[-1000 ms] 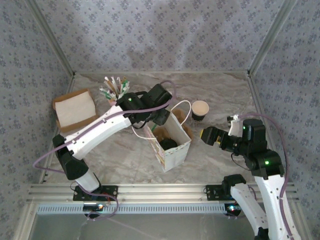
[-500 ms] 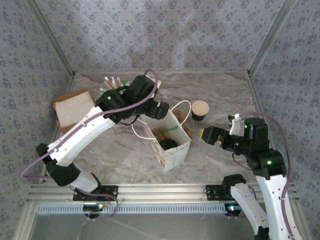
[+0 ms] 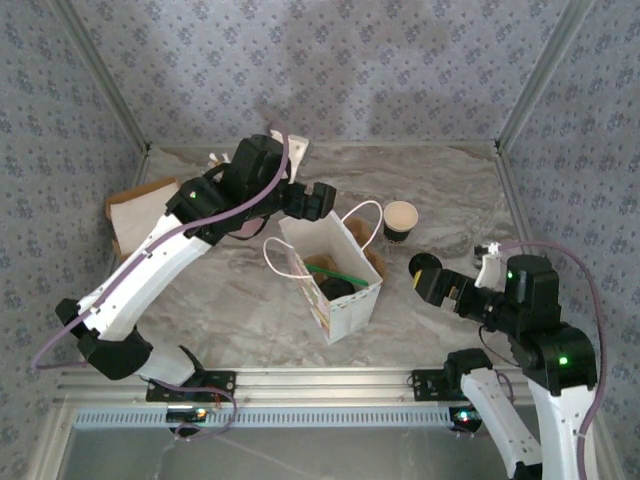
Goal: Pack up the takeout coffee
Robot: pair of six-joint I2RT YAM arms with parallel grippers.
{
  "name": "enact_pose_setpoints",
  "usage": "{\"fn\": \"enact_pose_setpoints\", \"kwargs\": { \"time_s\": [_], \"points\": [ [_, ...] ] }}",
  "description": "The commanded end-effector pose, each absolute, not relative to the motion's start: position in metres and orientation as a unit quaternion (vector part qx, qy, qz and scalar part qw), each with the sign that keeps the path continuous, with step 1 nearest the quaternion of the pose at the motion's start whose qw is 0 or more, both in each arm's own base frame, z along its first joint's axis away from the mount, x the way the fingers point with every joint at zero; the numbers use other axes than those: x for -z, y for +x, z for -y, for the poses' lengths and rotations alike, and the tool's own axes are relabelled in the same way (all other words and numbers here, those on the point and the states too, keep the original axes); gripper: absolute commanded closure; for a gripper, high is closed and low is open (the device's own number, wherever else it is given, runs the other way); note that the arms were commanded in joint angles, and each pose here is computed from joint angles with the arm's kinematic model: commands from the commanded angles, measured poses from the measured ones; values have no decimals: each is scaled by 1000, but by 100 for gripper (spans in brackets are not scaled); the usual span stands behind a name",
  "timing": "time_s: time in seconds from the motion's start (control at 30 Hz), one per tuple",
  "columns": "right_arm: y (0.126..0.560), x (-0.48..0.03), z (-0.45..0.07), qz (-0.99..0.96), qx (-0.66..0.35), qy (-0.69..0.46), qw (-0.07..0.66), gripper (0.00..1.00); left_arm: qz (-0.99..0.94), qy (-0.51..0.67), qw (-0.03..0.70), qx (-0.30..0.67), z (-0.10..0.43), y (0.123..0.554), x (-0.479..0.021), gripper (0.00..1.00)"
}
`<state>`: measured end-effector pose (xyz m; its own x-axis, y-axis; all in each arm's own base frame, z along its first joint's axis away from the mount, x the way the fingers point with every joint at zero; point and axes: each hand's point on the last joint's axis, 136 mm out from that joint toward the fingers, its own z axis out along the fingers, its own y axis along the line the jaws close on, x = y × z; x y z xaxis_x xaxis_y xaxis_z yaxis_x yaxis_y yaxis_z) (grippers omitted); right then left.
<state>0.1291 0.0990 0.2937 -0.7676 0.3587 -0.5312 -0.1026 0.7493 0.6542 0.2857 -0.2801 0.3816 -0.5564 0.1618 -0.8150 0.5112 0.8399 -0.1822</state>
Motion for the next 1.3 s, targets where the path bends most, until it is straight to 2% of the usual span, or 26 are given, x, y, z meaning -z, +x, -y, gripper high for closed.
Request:
{"fn": "enact_pose_setpoints", "kwargs": {
  "time_s": [0.0, 0.23, 0.43, 0.77, 1.03, 1.27],
  "points": [
    [117, -297, -95, -873, -347, 96, 328, 0, -838, 204, 447, 237, 285, 285, -401, 1],
    [110, -304, -101, -870, -368, 88, 317, 0, -838, 199, 437, 258, 290, 296, -399, 1],
    [123, -305, -110, -870, -378, 67, 308, 0, -845, 178, 430, 263, 276, 302, -397, 0],
    [166, -314, -112, -869, -361, 42, 337, 0, -866, 90, 418, 261, 219, 309, -386, 1],
    [202, -318, -116, -864, -358, 31, 353, 0, -884, 3, 406, 231, 155, 300, -362, 0],
    [220, -316, -107, -863, -339, 36, 373, 0, -893, -46, 397, 207, 121, 302, -350, 1]
  ]
}}
